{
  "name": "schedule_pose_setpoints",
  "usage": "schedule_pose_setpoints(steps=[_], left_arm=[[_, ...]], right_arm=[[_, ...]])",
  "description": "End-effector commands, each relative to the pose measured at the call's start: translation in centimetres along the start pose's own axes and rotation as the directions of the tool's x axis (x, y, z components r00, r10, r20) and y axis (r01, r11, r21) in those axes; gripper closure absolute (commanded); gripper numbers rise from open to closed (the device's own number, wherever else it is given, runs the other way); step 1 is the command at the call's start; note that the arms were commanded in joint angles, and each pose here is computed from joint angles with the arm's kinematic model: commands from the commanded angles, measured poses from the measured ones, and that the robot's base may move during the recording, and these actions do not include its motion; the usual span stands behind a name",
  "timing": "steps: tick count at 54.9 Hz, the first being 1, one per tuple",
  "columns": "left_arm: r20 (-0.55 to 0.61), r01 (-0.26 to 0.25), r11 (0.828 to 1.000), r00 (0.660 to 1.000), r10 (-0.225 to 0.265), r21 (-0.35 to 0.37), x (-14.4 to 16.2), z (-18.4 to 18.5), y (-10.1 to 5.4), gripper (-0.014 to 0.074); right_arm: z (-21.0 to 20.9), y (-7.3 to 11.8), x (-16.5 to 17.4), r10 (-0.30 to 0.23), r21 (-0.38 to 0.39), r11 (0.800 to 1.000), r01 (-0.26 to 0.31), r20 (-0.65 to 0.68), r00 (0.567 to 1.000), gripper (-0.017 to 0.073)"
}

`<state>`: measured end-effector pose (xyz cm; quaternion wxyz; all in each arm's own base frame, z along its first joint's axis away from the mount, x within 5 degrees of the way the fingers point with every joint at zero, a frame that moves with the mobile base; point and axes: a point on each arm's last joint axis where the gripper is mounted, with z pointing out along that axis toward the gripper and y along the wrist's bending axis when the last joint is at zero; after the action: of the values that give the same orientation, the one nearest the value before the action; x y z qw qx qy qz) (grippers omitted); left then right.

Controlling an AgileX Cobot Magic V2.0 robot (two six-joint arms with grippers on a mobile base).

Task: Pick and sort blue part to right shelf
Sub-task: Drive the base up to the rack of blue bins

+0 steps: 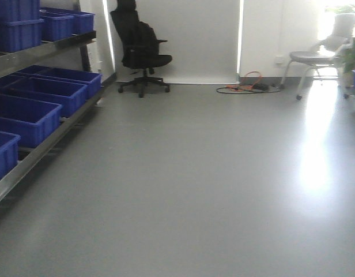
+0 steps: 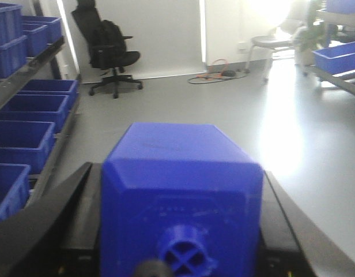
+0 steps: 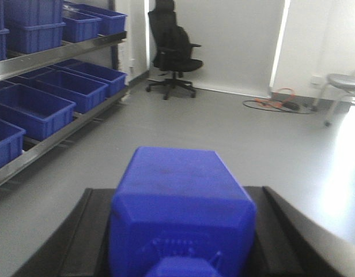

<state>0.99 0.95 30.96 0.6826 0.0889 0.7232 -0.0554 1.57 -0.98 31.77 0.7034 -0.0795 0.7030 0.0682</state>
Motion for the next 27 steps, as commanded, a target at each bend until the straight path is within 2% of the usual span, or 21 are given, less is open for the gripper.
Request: schedule_pose_setpoints(steps=[1, 27], left_arm=[[0.141, 0.004, 1.000, 0.990, -0.006, 0.015, -1.58, -0.99, 0.07, 0.0351], [0.141, 0.004, 1.000, 0.990, -0.006, 0.015, -1.58, -0.99, 0.07, 0.0351]], right_arm=[[-0.20, 0.07, -1.63, -0.025, -0.007, 1.000, 0.026, 0.104, 0.994, 0.0312], [-0.20, 0.07, -1.63, -0.025, -0.007, 1.000, 0.026, 0.104, 0.994, 0.0312]])
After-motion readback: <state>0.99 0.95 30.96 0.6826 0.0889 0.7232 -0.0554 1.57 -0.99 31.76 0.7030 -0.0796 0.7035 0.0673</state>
